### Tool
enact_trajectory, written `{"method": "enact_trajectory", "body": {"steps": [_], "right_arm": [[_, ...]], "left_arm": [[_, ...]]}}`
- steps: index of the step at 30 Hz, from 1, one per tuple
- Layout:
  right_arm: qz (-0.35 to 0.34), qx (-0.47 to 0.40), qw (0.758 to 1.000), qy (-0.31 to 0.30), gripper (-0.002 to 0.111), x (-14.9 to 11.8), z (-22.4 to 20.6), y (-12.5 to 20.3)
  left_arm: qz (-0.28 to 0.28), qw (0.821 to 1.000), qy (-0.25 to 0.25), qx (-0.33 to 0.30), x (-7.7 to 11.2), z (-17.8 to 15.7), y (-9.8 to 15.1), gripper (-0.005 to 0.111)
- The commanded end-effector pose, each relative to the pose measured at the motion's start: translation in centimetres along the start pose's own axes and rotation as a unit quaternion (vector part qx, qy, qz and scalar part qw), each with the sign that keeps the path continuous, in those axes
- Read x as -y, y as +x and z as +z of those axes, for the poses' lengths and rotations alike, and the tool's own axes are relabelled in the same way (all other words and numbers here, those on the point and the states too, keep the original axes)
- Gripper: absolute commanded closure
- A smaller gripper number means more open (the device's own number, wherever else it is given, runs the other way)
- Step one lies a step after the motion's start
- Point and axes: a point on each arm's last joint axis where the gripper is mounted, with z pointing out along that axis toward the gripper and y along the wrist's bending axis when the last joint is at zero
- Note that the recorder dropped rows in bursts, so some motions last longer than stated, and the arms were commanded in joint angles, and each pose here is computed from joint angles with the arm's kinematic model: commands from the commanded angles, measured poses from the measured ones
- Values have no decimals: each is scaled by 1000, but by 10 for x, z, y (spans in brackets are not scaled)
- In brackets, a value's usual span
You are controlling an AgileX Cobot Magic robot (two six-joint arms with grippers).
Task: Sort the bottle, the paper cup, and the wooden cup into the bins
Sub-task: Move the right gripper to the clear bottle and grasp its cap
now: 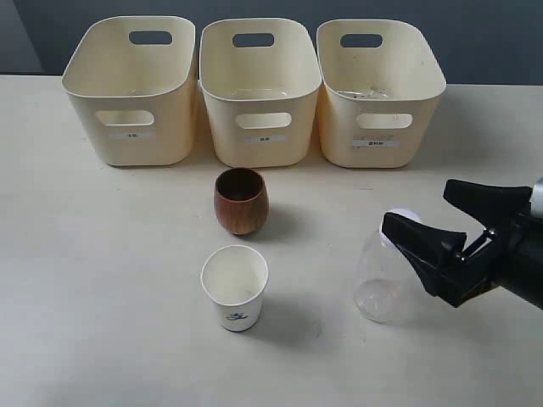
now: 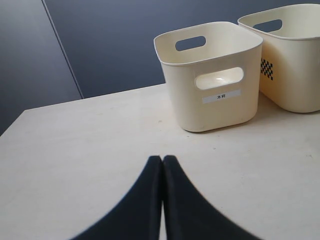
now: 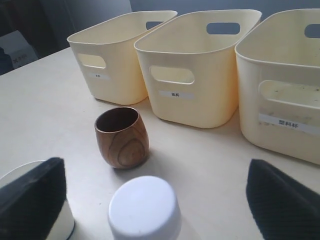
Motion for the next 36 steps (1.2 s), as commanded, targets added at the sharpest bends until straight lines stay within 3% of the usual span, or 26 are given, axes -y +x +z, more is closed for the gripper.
{"method": "enact_trajectory", "body": {"steps": [1,5,28,36], "right_arm": [[1,-1,1000,9,21,2,1,-1],[0,-1,1000,8,35,2,1,0],[8,-25,999,26,35,15,15,-3],[40,-24,999,-13,35,15,24,7]], "left_arm": [[-3,1000,2,3,0,0,0,107],[-3,1000,2,3,0,0,0,107],[-3,1000,2,3,0,0,0,107],[-3,1000,2,3,0,0,0,107]]}}
